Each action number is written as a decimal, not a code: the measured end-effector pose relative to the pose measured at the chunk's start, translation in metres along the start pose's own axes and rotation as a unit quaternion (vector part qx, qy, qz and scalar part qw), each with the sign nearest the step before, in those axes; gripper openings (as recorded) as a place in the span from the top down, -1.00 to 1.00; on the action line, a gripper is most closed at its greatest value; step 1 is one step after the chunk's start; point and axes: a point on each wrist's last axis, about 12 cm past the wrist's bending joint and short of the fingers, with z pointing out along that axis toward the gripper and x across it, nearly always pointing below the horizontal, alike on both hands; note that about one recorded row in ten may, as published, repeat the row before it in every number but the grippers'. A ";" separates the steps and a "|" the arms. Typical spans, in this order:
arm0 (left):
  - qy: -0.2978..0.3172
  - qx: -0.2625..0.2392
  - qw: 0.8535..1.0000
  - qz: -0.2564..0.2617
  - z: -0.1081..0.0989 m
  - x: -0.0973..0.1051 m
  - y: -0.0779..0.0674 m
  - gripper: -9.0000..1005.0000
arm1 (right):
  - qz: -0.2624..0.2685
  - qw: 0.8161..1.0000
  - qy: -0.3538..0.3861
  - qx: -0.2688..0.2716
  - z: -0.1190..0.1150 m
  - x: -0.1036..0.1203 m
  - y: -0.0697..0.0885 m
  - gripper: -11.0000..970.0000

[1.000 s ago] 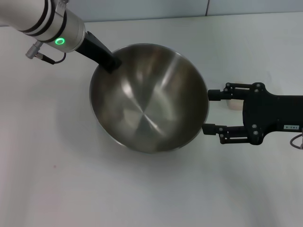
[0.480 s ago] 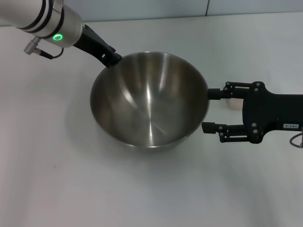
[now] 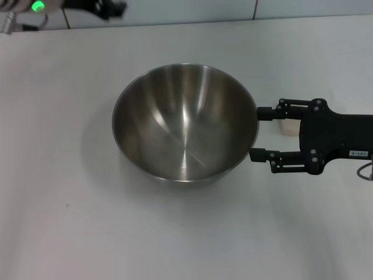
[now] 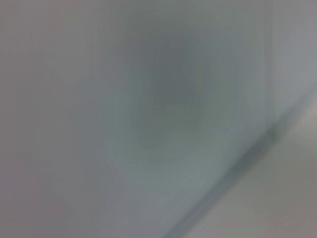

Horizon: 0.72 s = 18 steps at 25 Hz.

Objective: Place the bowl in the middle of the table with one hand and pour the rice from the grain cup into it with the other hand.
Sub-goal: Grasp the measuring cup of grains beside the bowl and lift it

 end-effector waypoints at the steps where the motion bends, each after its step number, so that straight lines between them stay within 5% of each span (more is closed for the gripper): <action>1: -0.017 -0.011 1.000 -0.003 -0.004 0.000 0.003 -0.05 | 0.000 1.000 0.000 0.000 0.000 0.000 0.000 -0.56; 5: -0.123 -0.072 0.988 -0.059 -0.026 0.005 0.019 -0.05 | -0.004 1.000 -0.001 0.005 -0.002 -0.002 -0.001 -0.56; 9: -0.155 -0.064 0.978 -0.120 -0.032 0.013 0.024 -0.04 | -0.005 1.000 -0.001 0.005 -0.002 -0.002 -0.002 -0.56; 10: -0.172 -0.048 0.968 -0.174 -0.038 0.020 0.032 -0.04 | -0.007 1.000 -0.002 0.004 -0.001 -0.003 -0.002 -0.56; 14: -0.202 -0.002 0.946 -0.253 -0.048 0.031 0.039 -0.03 | -0.009 1.000 -0.002 0.003 0.000 -0.005 -0.003 -0.56; 18: -0.241 0.059 0.943 -0.220 -0.060 0.040 0.036 0.10 | -0.013 1.000 -0.003 0.002 0.000 -0.005 -0.004 -0.56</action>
